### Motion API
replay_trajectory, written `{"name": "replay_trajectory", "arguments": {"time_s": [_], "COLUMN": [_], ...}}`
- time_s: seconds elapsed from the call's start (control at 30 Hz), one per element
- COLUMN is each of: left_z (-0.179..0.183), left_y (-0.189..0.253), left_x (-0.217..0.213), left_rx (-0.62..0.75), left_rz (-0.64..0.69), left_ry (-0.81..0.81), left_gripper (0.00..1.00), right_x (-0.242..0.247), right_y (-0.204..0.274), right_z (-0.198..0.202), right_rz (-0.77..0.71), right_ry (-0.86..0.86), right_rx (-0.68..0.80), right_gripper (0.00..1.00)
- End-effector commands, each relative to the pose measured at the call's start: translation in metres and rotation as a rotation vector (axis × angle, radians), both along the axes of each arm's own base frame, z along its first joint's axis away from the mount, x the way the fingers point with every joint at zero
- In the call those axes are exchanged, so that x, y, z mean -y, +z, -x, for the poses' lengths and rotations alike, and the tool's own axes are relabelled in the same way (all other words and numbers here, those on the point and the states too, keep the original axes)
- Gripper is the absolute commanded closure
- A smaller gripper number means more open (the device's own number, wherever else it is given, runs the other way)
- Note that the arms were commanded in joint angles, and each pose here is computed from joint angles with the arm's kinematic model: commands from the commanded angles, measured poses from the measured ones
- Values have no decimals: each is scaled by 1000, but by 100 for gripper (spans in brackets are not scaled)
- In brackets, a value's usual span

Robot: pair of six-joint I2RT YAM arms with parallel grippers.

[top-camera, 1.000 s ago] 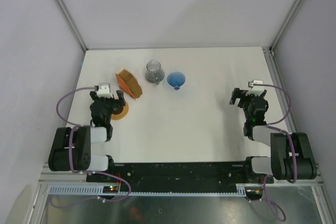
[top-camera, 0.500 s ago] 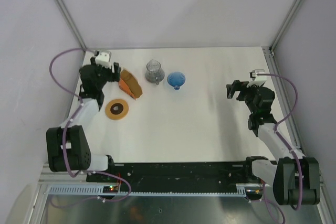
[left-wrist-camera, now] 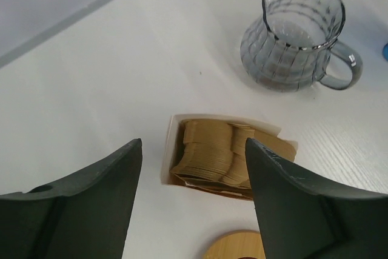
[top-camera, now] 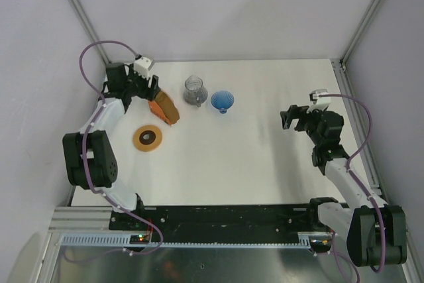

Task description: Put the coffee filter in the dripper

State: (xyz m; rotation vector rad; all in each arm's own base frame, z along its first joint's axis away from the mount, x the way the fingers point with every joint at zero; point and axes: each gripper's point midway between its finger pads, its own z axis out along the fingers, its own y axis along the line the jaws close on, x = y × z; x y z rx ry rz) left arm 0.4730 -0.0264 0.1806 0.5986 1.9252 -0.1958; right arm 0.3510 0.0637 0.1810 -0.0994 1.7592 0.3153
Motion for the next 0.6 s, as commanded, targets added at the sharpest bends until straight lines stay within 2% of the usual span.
{"name": "replay_trajectory", "arguments": {"time_s": [0.0,0.27,0.47,0.57], "left_z": [-7,-9,-10,-10], "left_y": [9,25,29,30], "left_x": [0,12,12,12], "left_rx": [2,21,29,33], "left_rz": [-16,32,34,28], "left_ry": [-33,-63,-61,-59], "left_gripper": [28,27,27,27], "right_x": [-4,-17,-68,-116], "right_y": [19,18,42,45], "right_z": [-4,-6,-23,-33], "right_rz": [10,-26,5,6], "right_ry": [17,46,108,184], "right_rx": [43,40,63,20], "right_gripper": [1,1,2,4]}}
